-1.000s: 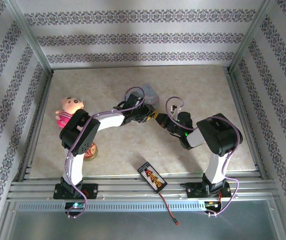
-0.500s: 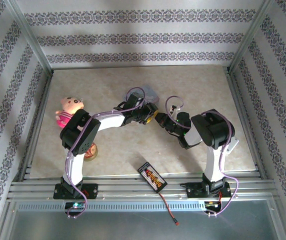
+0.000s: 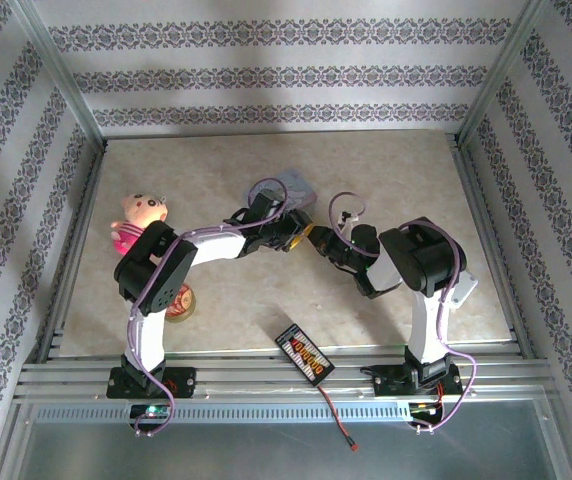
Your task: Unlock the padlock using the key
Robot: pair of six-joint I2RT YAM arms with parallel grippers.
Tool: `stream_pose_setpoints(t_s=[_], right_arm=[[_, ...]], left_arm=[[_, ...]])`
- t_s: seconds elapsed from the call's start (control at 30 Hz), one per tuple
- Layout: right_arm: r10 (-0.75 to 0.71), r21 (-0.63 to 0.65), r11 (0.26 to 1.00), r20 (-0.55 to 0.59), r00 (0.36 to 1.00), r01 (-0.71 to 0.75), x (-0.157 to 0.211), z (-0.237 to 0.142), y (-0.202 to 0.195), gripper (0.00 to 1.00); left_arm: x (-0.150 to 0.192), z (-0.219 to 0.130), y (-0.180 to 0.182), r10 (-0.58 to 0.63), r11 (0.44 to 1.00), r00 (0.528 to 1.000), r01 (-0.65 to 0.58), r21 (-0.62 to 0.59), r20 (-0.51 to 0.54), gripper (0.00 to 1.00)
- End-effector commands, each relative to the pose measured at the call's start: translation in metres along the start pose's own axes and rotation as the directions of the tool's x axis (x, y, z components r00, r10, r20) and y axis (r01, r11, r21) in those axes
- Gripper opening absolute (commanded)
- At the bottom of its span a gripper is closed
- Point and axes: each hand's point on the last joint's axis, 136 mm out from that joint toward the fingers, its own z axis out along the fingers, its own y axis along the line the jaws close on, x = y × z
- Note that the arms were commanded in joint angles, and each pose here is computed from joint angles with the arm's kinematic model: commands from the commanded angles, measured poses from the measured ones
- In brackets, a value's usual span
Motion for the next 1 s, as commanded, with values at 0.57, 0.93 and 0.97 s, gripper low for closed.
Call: stream_pose_setpoints(t_s=[0.57, 0.93, 0.97], right_arm=[[-0.013, -0.049, 0.999, 0.016, 1.000, 0.013, -0.007, 0.009, 0.014, 0.00], [-0.003, -0.052, 0.999, 0.010, 1.000, 0.003, -0.006, 0.011, 0.014, 0.00], [-0.001, -0.054, 0.999, 0.009, 1.000, 0.001, -0.006, 0.012, 0.015, 0.00]], left_arm=[[-0.019, 0.002, 0.068, -0.020, 0.976, 0.988, 0.052, -0.213, 0.151, 0.41], [-0.022, 0.006, 0.065, 0.007, 0.977, 0.989, 0.026, -0.213, 0.150, 0.32], [-0.022, 0.007, 0.066, 0.011, 0.977, 0.989, 0.021, -0.212, 0.149, 0.34]])
